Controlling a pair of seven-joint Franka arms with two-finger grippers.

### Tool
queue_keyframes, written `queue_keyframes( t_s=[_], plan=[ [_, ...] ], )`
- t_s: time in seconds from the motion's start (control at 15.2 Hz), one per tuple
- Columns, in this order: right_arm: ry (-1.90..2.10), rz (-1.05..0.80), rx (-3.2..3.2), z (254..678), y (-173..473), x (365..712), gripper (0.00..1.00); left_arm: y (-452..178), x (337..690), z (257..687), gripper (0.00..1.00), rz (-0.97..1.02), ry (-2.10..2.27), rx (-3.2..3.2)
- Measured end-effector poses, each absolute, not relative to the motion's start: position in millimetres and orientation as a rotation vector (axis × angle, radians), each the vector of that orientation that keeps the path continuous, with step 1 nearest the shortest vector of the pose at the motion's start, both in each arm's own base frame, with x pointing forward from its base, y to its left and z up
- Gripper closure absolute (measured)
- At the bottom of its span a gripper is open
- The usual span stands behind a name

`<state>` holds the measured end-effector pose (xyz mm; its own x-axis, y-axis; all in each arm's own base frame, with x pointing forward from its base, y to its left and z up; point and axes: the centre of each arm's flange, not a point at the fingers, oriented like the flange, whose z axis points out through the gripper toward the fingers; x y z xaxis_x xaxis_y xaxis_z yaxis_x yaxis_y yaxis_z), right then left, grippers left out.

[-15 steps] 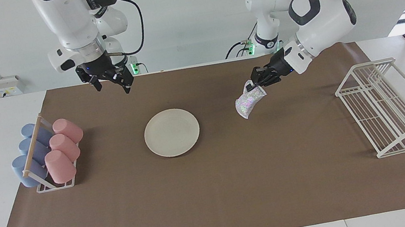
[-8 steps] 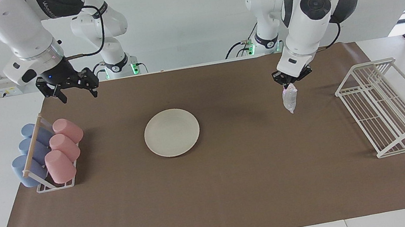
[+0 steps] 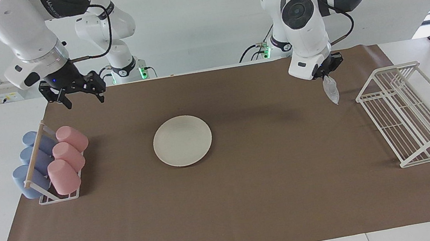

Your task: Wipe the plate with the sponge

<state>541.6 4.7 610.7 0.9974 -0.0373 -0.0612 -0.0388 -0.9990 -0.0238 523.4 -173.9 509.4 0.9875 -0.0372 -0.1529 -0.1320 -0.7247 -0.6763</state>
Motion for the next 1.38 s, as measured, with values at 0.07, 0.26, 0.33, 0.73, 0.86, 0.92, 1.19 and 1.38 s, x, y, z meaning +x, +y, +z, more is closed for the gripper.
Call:
queue_keyframes(
  t_s=[0.07, 0.26, 0.33, 0.73, 0.86, 0.92, 1.19, 1.38],
  plan=[
    [0.069, 0.104, -3.114, 610.3, 0.9, 540.9, 0.0, -170.3, 526.1, 507.9, 0.94, 0.16, 0.115, -2.324],
    [0.081, 0.111, -3.112, 609.9, -4.0, 540.3, 0.0, -158.1, 539.1, 498.2, 0.94, 0.14, 0.115, -2.16],
    [0.082, 0.111, -3.111, 609.9, -4.6, 540.3, 0.0, -154.1, 545.6, 493.1, 0.94, 0.127, 0.121, -2.101],
    [0.085, 0.103, -3.106, 611.0, -26.3, 540.0, 0.0, -105.8, 598.7, 434.3, 0.94, 0.134, 0.136, -1.802],
    [0.046, 0.08, -3.106, 612.4, -38.5, 540.8, 0.0, -79.7, 619.3, 420.8, 0.94, 0.147, 0.114, -1.784],
    [0.041, 0.061, -3.107, 613.6, -40.2, 542.0, 0.0, -68.3, 628.3, 415.6, 0.94, 0.148, 0.107, -1.793],
    [0.026, 0.035, -3.109, 616.0, -35.4, 544.7, 0.0, -43.8, 642.7, 400.6, 0.94, 0.157, 0.091, -1.892],
    [0.024, 0.039, -3.109, 614.3, -34.6, 545.7, 0.0, -45.7, 641.3, 396.2, 0.94, 0.169, 0.085, -1.932]
  ],
)
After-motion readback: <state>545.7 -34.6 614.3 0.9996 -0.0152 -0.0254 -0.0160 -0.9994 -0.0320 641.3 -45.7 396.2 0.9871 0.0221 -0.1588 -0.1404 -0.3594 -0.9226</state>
